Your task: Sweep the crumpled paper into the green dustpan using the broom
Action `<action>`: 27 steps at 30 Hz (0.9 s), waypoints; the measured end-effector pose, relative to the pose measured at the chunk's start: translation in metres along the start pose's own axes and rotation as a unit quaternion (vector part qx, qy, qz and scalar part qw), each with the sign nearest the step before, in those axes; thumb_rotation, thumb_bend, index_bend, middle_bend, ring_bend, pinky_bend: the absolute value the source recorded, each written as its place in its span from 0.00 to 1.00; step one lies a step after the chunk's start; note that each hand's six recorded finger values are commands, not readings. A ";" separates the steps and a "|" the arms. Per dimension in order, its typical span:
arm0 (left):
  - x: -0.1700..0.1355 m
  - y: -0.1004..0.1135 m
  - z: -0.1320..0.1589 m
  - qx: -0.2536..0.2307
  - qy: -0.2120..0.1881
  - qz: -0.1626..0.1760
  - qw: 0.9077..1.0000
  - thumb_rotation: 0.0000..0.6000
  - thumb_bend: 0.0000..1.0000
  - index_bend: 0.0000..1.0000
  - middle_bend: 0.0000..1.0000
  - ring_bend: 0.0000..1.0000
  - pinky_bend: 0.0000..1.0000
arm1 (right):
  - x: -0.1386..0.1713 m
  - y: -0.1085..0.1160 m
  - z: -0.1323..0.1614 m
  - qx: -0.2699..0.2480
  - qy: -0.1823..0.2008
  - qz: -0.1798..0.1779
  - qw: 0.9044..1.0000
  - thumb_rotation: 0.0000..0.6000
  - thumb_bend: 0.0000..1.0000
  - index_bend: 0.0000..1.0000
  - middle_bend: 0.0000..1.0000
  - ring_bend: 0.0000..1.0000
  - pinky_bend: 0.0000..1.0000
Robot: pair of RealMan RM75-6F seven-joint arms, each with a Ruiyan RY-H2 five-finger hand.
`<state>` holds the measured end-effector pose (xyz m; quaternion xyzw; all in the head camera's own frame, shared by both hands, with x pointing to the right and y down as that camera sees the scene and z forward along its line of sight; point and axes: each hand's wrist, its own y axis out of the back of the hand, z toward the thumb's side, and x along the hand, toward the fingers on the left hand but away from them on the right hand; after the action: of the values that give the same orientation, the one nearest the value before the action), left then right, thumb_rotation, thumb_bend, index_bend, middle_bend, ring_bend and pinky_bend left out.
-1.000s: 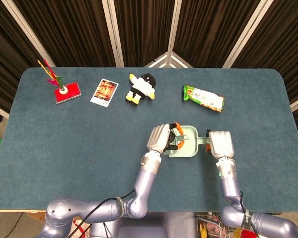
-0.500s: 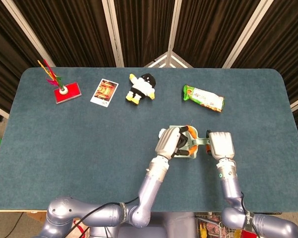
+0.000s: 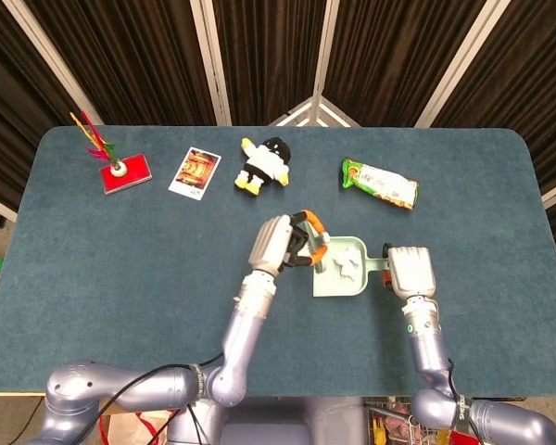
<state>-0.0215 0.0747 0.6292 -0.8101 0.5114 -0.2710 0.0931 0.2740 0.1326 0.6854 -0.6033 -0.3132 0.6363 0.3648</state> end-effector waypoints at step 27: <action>0.002 0.038 -0.034 0.036 0.023 0.014 0.999 1.00 0.38 0.76 0.96 0.86 0.92 | -0.012 -0.013 0.028 0.001 0.024 0.002 1.000 1.00 0.50 0.58 0.81 0.81 0.72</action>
<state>-0.0690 0.0595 0.6424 -0.7924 0.5149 -0.3065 0.1141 0.2469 0.1307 0.7046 -0.6190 -0.3023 0.6227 0.3711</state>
